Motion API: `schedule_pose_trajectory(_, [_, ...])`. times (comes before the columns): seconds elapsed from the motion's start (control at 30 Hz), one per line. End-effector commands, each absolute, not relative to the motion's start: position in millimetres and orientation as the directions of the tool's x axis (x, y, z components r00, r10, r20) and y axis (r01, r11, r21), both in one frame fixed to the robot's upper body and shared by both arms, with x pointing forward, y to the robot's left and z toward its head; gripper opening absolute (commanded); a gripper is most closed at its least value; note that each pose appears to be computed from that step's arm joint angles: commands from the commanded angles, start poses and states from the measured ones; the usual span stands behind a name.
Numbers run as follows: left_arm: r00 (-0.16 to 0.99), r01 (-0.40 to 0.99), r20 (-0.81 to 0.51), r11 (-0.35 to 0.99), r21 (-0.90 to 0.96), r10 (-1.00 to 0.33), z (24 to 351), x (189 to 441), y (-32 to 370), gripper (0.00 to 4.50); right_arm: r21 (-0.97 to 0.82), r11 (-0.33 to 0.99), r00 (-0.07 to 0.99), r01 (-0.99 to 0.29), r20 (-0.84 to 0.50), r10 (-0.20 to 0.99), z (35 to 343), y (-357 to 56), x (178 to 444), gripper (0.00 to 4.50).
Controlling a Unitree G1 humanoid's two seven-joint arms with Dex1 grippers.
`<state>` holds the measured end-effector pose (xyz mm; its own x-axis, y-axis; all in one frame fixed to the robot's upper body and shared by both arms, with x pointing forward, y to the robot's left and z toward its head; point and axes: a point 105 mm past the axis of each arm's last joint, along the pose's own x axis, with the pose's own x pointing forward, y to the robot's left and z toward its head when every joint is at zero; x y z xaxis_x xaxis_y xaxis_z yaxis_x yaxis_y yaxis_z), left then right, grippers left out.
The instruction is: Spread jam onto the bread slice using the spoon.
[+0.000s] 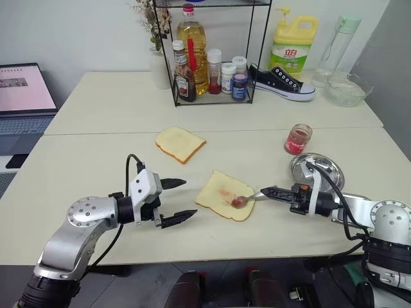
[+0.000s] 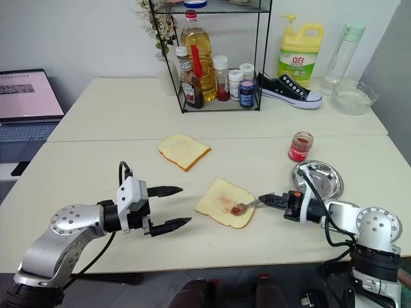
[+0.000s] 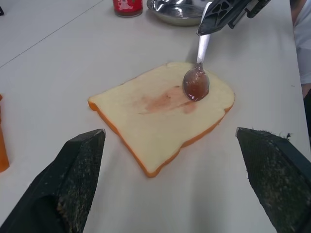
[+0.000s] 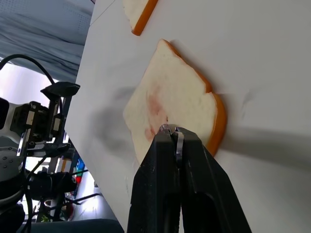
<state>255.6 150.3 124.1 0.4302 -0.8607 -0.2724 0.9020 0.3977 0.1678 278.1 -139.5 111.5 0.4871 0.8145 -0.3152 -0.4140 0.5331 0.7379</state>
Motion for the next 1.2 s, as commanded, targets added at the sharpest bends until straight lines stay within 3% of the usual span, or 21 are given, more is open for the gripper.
schedule_pose_trajectory(0.03, [0.434, 0.897, -0.255, 0.389, 0.209, -0.864, 133, 255, 148, 4.50, 0.763, 0.463, 0.499, -0.452, -0.214, 0.840, 132, -138, 285, 0.02])
schedule_pose_trajectory(0.23, [0.434, 0.897, -0.254, 0.387, 0.213, -0.865, 134, 255, 147, 4.50, 0.813, 0.387, 0.538, -0.435, -0.110, 0.836, 143, -119, 309, 0.02])
schedule_pose_trajectory(0.4, [0.432, 0.898, -0.256, 0.384, 0.217, -0.865, 135, 256, 147, 4.50, 0.824, 0.384, 0.513, -0.417, -0.136, 0.848, 133, -99, 315, 0.02])
schedule_pose_trajectory(0.67, [0.436, 0.896, -0.261, 0.387, 0.219, -0.861, 135, 254, 149, 4.50, 0.810, 0.428, 0.449, -0.401, -0.233, 0.863, 112, -108, 293, 0.02])
schedule_pose_trajectory(0.97, [0.431, 0.898, -0.257, 0.384, 0.214, -0.865, 133, 255, 147, 4.50, 0.797, 0.459, 0.412, -0.392, -0.294, 0.862, 109, -141, 265, 0.02])
schedule_pose_trajectory(1.2, [0.430, 0.898, -0.250, 0.384, 0.213, -0.867, 134, 258, 145, 4.50, 0.792, 0.454, 0.447, -0.409, -0.259, 0.856, 120, -147, 270, 0.02])
